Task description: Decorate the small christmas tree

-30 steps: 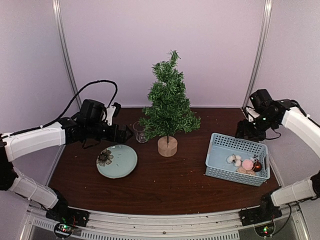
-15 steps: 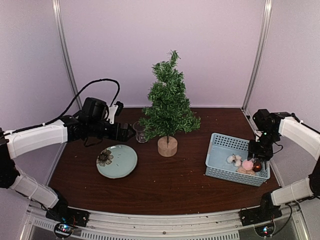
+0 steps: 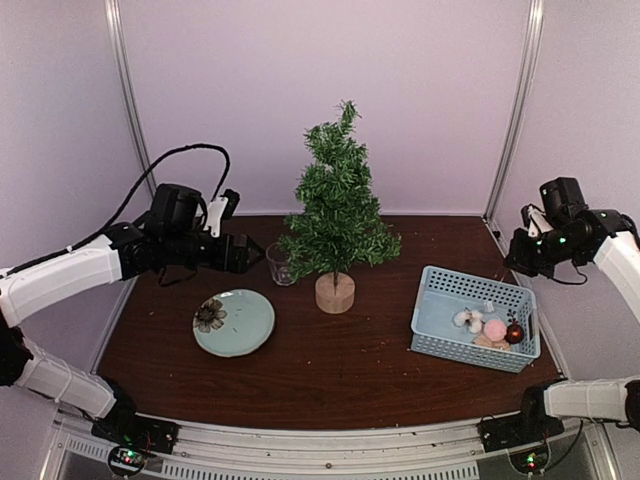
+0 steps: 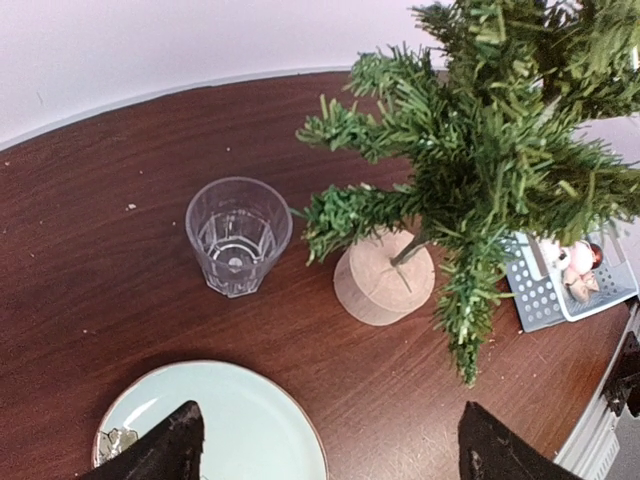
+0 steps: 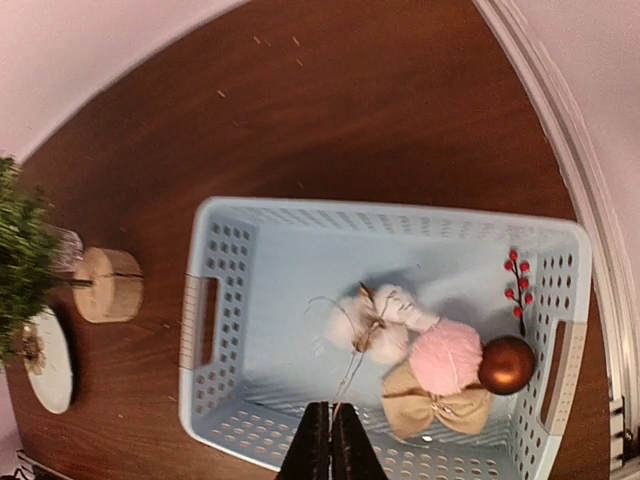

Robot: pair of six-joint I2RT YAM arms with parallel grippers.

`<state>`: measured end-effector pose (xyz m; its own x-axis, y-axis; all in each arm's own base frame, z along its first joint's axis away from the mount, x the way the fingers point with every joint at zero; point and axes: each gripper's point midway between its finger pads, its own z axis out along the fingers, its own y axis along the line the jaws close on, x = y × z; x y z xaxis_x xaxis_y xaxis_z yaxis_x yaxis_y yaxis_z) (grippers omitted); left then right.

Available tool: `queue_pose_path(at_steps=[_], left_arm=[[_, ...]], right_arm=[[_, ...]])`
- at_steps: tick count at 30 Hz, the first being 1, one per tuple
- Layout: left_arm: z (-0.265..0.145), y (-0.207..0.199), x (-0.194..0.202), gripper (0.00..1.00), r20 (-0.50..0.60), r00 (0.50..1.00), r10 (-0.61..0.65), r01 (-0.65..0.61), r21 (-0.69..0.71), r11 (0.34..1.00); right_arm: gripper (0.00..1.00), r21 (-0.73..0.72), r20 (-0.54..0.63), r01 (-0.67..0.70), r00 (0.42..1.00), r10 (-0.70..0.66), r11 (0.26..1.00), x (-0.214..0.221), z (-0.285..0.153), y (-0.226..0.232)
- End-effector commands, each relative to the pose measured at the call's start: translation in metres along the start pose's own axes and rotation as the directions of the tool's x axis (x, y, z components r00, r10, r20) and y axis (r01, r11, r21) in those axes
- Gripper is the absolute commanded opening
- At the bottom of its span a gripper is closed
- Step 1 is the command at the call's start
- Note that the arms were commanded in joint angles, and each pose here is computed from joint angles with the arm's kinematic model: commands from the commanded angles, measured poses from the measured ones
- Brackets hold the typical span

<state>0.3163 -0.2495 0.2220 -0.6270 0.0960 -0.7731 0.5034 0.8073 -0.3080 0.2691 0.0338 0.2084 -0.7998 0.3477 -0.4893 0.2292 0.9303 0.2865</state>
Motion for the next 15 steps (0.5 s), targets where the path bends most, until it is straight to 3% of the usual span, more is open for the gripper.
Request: queue_pose_path(at_steps=[1,15], left_arm=[[-0.027,-0.013,-0.033,0.87,0.088,0.995,0.054,-0.056,0.026,0.998],[-0.082,-0.058,-0.070,0.86,0.251,0.940,0.230,-0.265,0.118,0.957]], right_arm=[[0.00,-0.175,0.179,0.040,0.984,-0.009,0.984,-0.045,-0.049,0.040],[0.00,-0.463,0.513,0.220,0.856,0.057,0.859,-0.131,-0.189,0.121]])
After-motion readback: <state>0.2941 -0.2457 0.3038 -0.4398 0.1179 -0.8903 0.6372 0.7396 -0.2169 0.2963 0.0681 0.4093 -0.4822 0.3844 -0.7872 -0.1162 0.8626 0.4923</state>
